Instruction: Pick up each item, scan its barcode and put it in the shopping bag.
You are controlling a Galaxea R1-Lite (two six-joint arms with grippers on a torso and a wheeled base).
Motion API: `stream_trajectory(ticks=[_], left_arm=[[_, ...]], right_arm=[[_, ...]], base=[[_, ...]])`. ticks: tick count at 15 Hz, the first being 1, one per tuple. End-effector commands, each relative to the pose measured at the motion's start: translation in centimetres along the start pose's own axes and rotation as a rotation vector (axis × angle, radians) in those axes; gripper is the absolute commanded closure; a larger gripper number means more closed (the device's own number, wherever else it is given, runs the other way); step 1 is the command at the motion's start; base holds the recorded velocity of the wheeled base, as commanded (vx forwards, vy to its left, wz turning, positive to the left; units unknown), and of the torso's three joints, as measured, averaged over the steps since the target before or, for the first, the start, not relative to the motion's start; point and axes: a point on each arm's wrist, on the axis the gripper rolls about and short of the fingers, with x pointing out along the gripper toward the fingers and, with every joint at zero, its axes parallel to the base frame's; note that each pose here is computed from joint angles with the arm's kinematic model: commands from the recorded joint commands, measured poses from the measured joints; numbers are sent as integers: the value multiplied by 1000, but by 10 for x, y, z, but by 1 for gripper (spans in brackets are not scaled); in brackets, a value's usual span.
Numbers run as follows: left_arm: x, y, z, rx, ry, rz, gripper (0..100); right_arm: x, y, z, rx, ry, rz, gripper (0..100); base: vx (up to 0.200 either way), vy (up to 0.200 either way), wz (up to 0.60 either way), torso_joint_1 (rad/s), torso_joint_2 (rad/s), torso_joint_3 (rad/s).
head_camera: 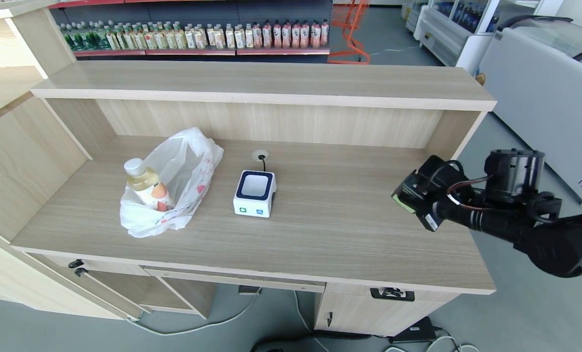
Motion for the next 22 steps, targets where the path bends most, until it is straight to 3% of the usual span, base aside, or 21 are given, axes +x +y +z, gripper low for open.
stream_trajectory(ticks=[1, 3, 6, 7, 9, 10, 12, 15, 18, 22], left_arm=[[0, 0, 0, 1, 1, 0, 0], [0, 0, 0, -1, 1, 0, 0], [0, 0, 0, -1, 1, 0, 0], [0, 0, 0, 1, 1, 0, 0], [0, 0, 0, 1, 1, 0, 0], [0, 0, 0, -1, 1, 0, 0], [0, 0, 0, -1, 1, 0, 0], [0, 0, 0, 1, 1, 0, 0], [0, 0, 0, -1, 1, 0, 0], [0, 0, 0, -1, 1, 0, 0]], right_arm=[[-76, 8, -12, -328, -74, -46, 100], [-73, 11, -10, -627, -321, 76, 100], [-70, 28, -8, -1253, -774, 88, 100], [-70, 38, -7, -1356, -891, 101, 100], [-77, 62, -23, -1479, -1013, 212, 100], [-83, 71, -30, -1470, -1101, 263, 100], [-95, 79, -30, -1456, -1178, 297, 100], [-95, 77, -23, -1448, -1239, 253, 100], [-98, 90, 1, -1469, -1393, 221, 100], [-91, 88, 22, -1530, -1463, 140, 100]], base=[[0, 0, 0, 0, 0, 0], [0, 0, 0, 0, 0, 0], [0, 0, 0, 0, 0, 0], [0, 0, 0, 0, 0, 0], [0, 0, 0, 0, 0, 0], [0, 0, 0, 0, 0, 0], [0, 0, 0, 0, 0, 0], [0, 0, 0, 0, 0, 0], [0, 0, 0, 0, 0, 0], [0, 0, 0, 0, 0, 0]])
